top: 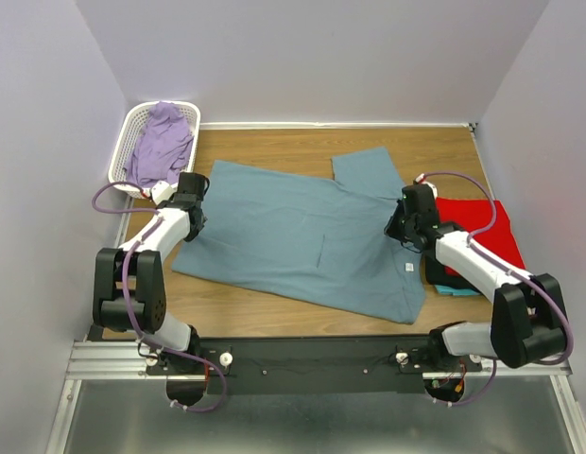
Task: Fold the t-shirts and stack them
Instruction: Fold the tshirt
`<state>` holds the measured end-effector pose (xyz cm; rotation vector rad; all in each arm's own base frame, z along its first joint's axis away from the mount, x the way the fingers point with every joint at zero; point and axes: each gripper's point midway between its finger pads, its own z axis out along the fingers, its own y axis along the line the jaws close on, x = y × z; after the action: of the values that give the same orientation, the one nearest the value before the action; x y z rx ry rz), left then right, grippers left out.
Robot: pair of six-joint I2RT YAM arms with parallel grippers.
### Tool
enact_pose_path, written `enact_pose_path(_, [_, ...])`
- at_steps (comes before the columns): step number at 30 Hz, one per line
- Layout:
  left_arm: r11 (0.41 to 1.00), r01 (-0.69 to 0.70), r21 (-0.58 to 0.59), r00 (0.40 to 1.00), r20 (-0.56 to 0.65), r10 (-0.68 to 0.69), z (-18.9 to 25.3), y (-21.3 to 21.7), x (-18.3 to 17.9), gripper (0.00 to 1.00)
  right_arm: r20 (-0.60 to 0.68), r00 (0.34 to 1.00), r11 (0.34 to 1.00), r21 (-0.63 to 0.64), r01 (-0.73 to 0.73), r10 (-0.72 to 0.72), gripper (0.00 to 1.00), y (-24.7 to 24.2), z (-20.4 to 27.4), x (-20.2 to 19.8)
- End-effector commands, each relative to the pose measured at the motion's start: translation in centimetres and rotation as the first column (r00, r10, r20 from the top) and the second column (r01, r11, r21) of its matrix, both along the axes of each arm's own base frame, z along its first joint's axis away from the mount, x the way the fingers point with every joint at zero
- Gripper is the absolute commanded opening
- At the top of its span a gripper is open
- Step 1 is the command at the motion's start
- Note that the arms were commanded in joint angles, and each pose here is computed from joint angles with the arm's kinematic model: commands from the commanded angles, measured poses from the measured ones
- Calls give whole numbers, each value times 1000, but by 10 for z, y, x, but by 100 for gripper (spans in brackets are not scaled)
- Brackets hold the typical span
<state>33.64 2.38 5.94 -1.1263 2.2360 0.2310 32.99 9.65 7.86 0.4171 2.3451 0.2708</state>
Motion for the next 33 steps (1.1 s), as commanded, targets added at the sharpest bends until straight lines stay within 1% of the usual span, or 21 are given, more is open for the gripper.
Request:
enact_pose_path(1, [1000, -4, 23, 999, 40, 3, 18, 3, 3, 0, 48, 998, 999, -22, 46, -45, 0, -9, 8, 0])
enact_pose_path(17, [999, -17, 31, 998, 59, 16, 27, 8, 4, 0, 125, 986, 993, -30, 117, -112, 0, -25, 28, -10])
enact_pose_path(33, [999, -36, 30, 993, 112, 32, 45, 17, 8, 0, 119, 986, 991, -37, 125, -120, 0, -29, 25, -19])
